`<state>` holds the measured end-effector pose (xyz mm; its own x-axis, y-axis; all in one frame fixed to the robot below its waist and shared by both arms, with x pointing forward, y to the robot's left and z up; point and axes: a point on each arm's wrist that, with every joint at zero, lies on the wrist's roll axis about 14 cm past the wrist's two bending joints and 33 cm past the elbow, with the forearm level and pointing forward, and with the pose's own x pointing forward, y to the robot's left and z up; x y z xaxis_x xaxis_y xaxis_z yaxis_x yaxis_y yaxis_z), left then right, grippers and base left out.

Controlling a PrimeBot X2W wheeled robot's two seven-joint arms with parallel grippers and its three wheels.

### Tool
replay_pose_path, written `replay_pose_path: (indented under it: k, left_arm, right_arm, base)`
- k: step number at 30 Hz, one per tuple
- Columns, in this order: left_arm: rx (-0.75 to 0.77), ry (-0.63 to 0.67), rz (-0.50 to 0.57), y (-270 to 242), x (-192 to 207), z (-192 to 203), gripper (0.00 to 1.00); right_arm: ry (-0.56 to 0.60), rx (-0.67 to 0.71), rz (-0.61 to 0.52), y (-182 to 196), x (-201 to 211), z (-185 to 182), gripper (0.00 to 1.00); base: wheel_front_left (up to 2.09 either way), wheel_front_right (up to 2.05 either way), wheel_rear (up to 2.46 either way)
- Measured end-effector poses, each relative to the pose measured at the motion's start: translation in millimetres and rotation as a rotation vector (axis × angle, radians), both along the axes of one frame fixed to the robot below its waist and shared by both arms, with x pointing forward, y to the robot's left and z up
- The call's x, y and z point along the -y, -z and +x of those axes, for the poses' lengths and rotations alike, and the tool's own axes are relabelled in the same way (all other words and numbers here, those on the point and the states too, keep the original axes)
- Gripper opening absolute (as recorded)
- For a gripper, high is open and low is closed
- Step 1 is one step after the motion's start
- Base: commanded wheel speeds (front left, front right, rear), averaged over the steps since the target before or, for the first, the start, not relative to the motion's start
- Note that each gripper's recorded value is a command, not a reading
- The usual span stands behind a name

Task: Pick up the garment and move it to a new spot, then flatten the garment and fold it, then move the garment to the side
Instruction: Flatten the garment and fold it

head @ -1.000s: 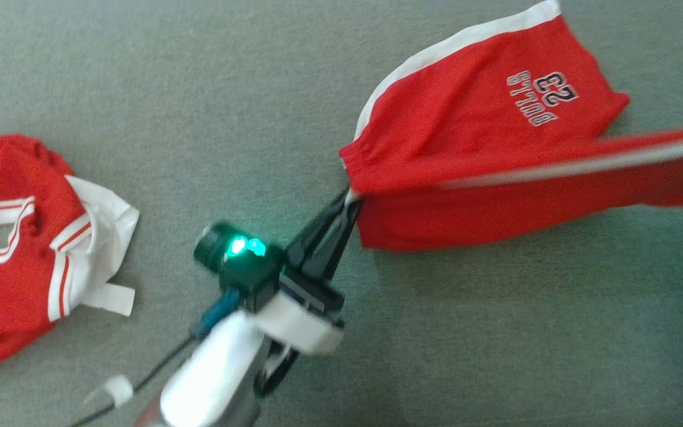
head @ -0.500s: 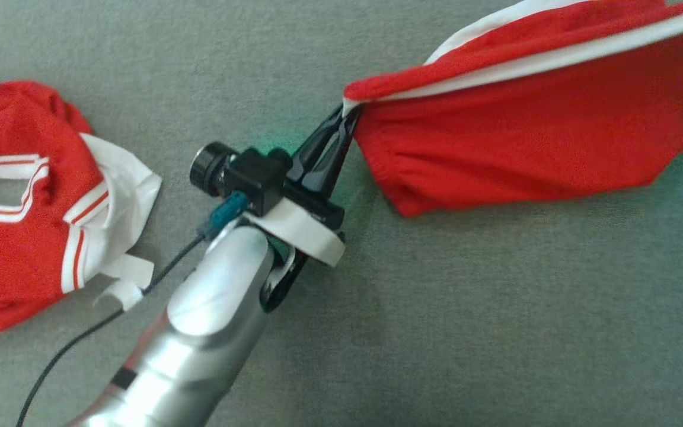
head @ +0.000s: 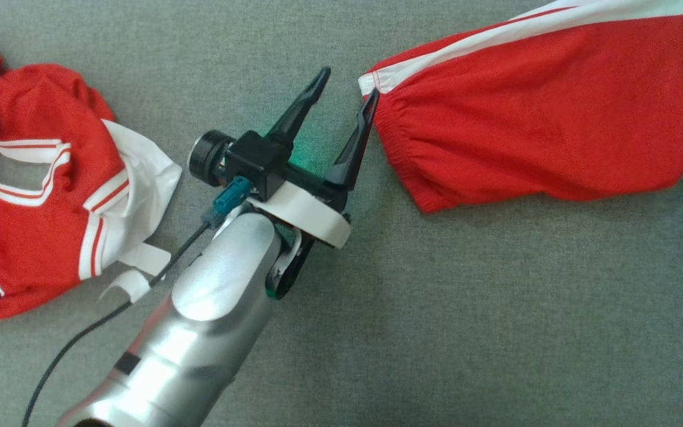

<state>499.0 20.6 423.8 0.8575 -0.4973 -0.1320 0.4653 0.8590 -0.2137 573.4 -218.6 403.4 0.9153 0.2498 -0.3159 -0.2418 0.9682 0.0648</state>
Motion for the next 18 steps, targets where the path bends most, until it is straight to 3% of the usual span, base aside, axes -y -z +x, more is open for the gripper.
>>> replay_pose_path:
  k: [5, 14, 15, 16, 17, 18]
  left_arm:
    - [0.141, -0.107, -0.023, -44.0, -12.8, 5.2, 1.0]
    - [0.17, -0.408, -0.014, -60.0, -77.3, -44.8, 1.0]
    - [0.175, -0.428, -0.013, -62.8, -81.4, -49.0, 1.0]
    - [0.183, -0.443, -0.009, -66.1, -84.6, -53.0, 1.0]
    - [0.193, -0.459, -0.004, -69.5, -88.1, -56.9, 1.0]
    - [0.197, -0.477, -0.002, -72.0, -92.1, -60.7, 1.0]
  right_arm:
    - [0.032, -0.062, 0.027, 13.1, 5.8, -14.4, 1.0]
    - [0.088, -0.222, 0.069, 50.2, 4.6, -47.8, 1.0]
    - [0.085, -0.232, 0.077, 50.7, 1.2, -49.4, 0.87]
    - [0.084, -0.239, 0.084, 50.2, -1.1, -49.9, 0.18]
    - [0.082, -0.239, 0.089, 49.0, -3.0, -49.9, 0.0]
    - [0.079, -0.241, 0.092, 48.3, -4.9, -50.6, 0.0]
  base:
    - [0.0, 0.0, 0.0]
    - [0.0, 0.0, 0.0]
    - [0.0, 0.0, 0.0]
    - [0.0, 0.0, 0.0]
    - [0.0, 0.0, 0.0]
    - [0.0, 0.0, 0.0]
